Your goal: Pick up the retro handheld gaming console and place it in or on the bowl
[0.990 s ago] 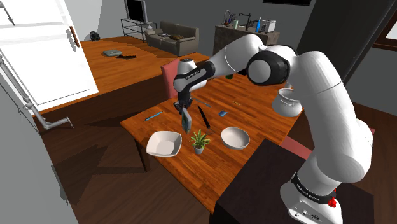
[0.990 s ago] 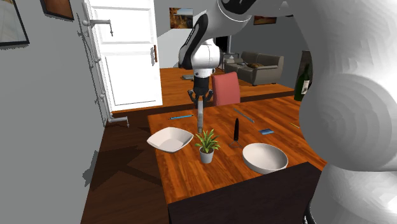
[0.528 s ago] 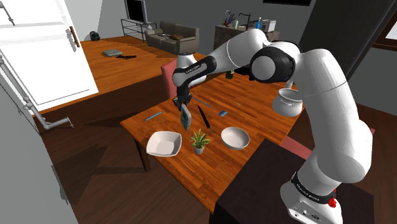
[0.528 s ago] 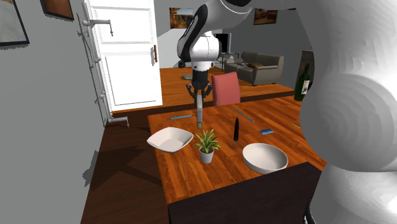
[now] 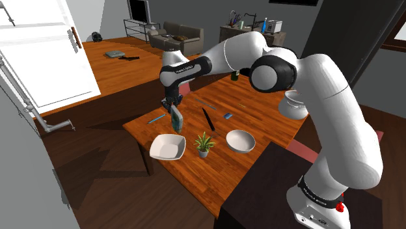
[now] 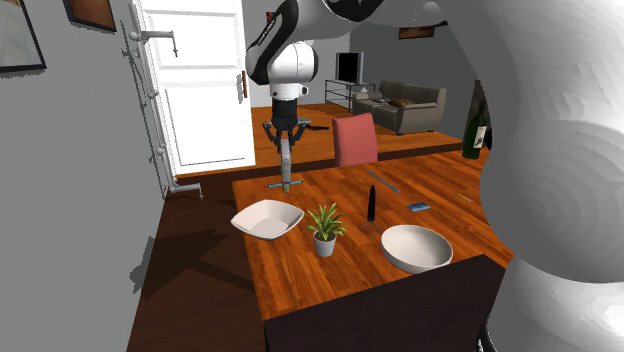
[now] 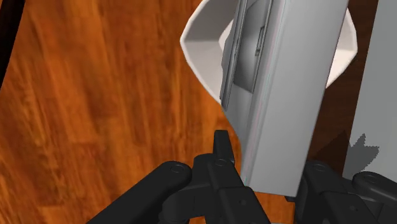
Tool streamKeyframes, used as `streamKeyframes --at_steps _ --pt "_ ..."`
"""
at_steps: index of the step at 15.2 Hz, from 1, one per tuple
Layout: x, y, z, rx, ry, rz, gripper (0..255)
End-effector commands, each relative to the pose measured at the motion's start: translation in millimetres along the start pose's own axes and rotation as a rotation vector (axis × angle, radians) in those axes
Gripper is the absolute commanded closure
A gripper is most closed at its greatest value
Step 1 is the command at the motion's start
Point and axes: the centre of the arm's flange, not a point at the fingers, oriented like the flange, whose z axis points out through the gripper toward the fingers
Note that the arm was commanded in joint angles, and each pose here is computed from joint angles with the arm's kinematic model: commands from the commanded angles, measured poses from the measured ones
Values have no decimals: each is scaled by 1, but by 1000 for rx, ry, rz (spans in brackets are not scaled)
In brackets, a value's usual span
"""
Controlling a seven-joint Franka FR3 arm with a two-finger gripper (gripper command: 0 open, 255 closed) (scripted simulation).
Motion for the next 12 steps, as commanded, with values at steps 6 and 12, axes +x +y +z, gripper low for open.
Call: streamKeyframes --at_steps 6,12 --pt "10 -51 3 0 -1 1 255" --pt "8 -50 35 0 -1 1 255"
